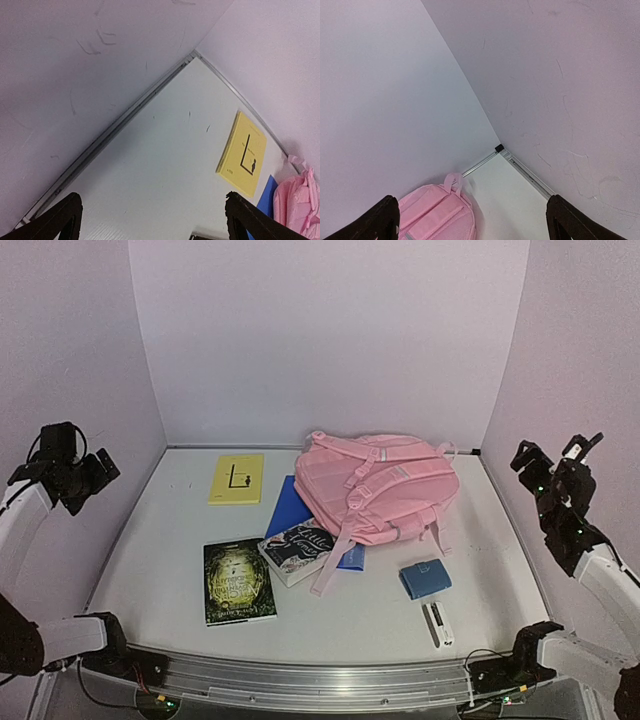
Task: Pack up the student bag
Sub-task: Pick up the student bag at the center of the board.
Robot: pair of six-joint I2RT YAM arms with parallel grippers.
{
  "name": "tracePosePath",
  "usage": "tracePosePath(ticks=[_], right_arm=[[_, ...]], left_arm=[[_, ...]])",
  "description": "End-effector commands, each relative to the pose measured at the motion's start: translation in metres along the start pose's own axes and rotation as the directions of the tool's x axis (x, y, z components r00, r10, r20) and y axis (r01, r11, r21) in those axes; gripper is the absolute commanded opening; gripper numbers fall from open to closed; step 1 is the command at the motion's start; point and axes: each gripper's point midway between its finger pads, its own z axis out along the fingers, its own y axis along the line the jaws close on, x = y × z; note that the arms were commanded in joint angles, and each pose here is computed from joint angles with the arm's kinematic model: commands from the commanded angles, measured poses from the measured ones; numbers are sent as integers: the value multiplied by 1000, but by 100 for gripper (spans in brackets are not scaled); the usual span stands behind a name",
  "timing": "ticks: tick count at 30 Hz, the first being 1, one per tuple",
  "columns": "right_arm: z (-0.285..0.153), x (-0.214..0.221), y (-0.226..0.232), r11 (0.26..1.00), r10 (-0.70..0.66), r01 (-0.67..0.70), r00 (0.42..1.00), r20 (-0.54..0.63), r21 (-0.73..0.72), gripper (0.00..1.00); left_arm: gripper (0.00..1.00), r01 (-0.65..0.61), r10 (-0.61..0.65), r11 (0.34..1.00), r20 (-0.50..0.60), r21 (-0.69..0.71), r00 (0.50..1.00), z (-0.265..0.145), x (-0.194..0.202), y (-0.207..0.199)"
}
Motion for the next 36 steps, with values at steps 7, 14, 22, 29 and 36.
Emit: tracePosePath(ticks=[7,14,22,29,36], right_arm=[[24,58,37,985,-87,45,964,-252,-168,98],[55,129,72,962,-55,-90,861,-505,-259,98],[101,215,63,976,71,-193,720,-691,-101,98],[134,233,45,946,199,-322,666,-719,-37,98],[139,262,58,901,200,-425,580,-789,-84,84]], left_arm=[[100,-154,171,952,-41,265,984,-38,-37,-72],[100,-223,211,894,75,389,975,-30,-54,-101],[100,-174,199,874,-8,453,980,-11,-19,-99],[100,-180,204,880,-8,439,979,-11,-17,-95],[100,-163,202,873,-36,459,979,-7,-11,-97]])
